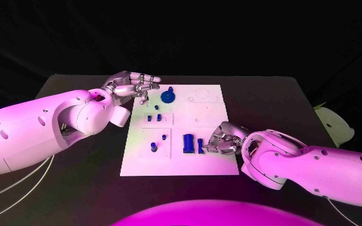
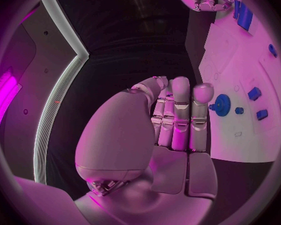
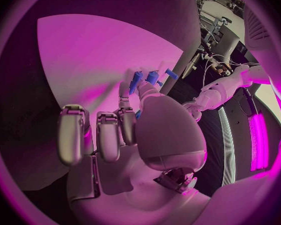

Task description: Assemble the parts on the task board

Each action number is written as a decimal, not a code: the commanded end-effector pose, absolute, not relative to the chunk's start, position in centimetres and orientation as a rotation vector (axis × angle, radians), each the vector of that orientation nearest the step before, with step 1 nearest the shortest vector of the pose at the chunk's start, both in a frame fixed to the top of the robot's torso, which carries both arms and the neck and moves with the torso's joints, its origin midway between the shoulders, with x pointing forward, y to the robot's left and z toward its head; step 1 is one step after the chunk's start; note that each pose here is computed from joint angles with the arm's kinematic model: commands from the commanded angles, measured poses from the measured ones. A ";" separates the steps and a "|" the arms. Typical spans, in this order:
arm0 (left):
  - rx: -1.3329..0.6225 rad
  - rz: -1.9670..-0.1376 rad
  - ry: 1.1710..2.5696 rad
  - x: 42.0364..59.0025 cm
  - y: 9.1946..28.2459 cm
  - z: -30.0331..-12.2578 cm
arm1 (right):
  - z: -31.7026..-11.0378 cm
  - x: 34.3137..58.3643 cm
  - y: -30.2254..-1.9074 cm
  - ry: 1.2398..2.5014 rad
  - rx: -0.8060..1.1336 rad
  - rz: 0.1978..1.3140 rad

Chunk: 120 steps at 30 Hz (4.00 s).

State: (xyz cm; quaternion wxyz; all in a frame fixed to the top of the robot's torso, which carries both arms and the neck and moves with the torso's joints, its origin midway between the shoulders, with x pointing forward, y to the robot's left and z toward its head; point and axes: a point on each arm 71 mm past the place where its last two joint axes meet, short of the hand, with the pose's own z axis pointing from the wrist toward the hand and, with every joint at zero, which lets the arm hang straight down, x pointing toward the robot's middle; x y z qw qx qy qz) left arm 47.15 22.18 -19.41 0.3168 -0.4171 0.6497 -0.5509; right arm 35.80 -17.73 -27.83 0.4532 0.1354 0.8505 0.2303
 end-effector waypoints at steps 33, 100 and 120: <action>-1.096 -1.468 1.719 47.1 22.0 -19.4 | -28.3 36.3 -16.8 2.103 0.153 0.544; -1.249 -1.261 1.263 48.1 20.0 -22.4 | -22.8 48.0 -20.0 1.274 1.130 1.238; -1.209 -1.229 1.218 46.2 19.2 -22.4 | -22.4 46.2 -19.2 1.218 1.209 1.229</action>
